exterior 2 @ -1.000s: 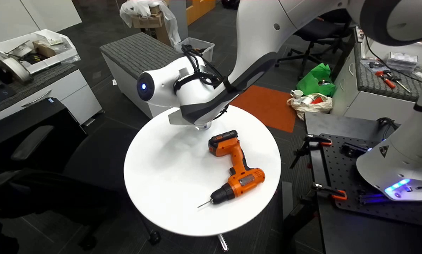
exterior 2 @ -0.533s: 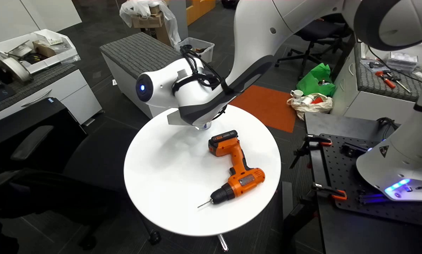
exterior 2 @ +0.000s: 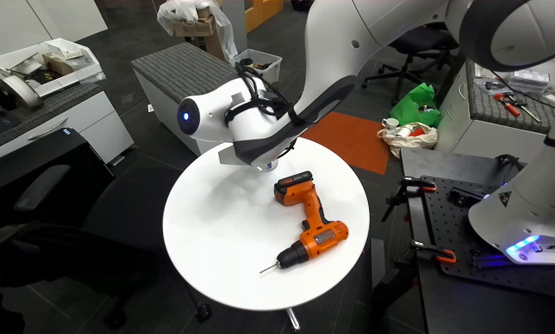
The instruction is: Put the pen inside the glass cup, remove the pen from the glass cup
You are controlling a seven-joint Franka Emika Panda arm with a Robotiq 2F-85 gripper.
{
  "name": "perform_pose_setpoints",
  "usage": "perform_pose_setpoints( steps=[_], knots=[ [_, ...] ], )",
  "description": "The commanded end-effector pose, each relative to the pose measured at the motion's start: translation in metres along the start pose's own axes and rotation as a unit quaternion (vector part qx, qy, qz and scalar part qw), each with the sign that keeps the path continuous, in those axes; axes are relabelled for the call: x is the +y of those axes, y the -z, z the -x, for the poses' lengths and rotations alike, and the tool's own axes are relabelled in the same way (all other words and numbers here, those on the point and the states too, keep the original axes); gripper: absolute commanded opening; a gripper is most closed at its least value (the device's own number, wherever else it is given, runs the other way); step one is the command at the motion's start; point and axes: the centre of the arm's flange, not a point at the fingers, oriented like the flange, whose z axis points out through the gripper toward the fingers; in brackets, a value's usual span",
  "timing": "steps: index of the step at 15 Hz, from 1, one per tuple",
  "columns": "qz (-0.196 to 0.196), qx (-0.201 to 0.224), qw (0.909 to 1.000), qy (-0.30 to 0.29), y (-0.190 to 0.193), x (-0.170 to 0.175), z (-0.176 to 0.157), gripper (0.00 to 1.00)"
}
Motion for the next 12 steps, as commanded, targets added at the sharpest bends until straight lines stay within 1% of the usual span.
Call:
perform_pose_setpoints(
  steps=[1, 2, 3, 4, 6, 7, 12],
  knots=[
    [0.01, 0.001, 0.9999, 0.005, 0.0034, -0.008, -0.0061, 0.45],
    [0.01, 0.001, 0.9999, 0.005, 0.0037, -0.008, -0.0063, 0.45],
    [0.01, 0.002, 0.9999, 0.005, 0.0041, -0.0085, -0.0066, 0.35],
    [0.01, 0.002, 0.9999, 0.005, 0.0046, -0.0084, -0.0069, 0.23],
    [0.01, 0.003, 0.9999, 0.004, 0.0054, -0.0087, -0.0076, 0.06],
    [0.01, 0.004, 0.9999, 0.004, 0.0062, -0.0085, -0.0078, 0.01],
    [0.009, 0.005, 0.9999, 0.003, 0.0085, -0.009, -0.0096, 0.0]
  ],
)
